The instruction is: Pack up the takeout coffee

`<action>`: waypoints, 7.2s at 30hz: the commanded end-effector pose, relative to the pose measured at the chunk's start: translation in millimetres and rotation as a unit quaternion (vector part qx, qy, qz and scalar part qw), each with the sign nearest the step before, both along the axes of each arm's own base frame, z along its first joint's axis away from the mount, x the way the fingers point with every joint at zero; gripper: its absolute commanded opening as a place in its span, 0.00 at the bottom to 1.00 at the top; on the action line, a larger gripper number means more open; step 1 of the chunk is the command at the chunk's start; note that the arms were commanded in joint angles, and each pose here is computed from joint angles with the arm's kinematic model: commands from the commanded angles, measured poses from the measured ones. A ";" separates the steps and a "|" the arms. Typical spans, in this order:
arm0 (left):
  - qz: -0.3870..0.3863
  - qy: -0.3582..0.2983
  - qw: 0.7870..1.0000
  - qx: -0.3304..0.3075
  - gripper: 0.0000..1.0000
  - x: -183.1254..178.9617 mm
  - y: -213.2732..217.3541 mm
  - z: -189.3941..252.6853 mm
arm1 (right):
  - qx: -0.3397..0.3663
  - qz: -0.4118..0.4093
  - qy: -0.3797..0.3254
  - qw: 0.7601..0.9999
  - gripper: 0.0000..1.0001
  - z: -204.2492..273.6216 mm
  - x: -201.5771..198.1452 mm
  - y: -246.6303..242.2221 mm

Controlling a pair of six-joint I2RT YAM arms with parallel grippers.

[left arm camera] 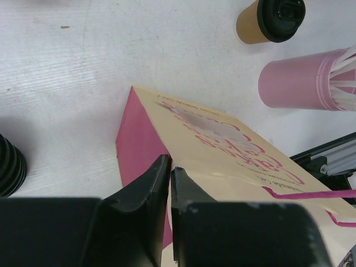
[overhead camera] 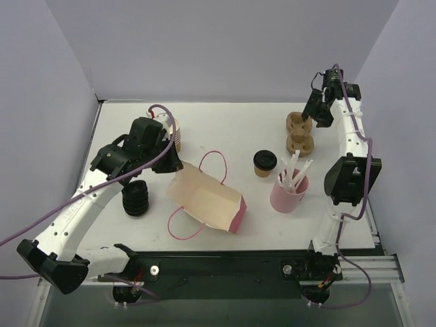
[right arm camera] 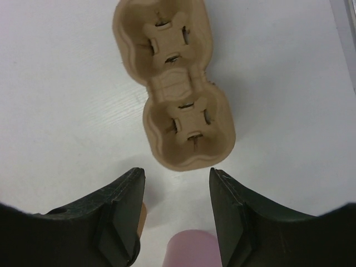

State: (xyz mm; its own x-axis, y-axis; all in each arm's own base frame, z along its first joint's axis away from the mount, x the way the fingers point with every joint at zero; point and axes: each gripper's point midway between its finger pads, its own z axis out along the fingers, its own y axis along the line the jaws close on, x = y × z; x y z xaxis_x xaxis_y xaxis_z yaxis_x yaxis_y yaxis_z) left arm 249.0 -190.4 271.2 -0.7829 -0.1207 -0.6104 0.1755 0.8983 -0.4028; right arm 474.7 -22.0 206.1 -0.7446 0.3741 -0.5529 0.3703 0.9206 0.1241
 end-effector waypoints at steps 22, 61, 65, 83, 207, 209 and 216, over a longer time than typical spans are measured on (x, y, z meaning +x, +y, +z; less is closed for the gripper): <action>0.109 -0.068 0.992 -0.001 0.69 26.9 30.8 82.9 | 0.018 0.079 0.033 0.996 0.44 -96.1 61.1 -22.7; 0.131 -0.029 0.991 0.017 0.92 16.6 51.5 49.6 | -0.019 0.075 0.021 0.997 0.50 -103.8 79.0 -19.2; 0.131 -0.029 0.991 0.017 0.92 17.3 51.6 49.4 | -0.023 0.074 0.015 0.997 0.52 -99.7 81.1 -19.9; 0.130 -0.025 0.991 0.015 0.92 19.2 52.4 47.5 | -0.026 0.088 0.049 0.995 0.49 -125.1 69.7 -20.9; 0.128 -0.022 0.991 0.011 0.92 21.5 58.6 38.0 | -0.040 0.044 -0.024 0.998 0.31 -68.1 76.9 -42.7; 0.129 -0.022 0.991 0.011 0.92 21.2 59.3 38.1 | -0.014 0.041 -0.017 0.999 0.31 -75.4 74.8 -42.4; 0.127 -0.022 0.992 0.009 0.92 21.7 58.4 39.0 | -0.078 0.049 0.005 0.996 0.29 -74.9 64.6 -48.2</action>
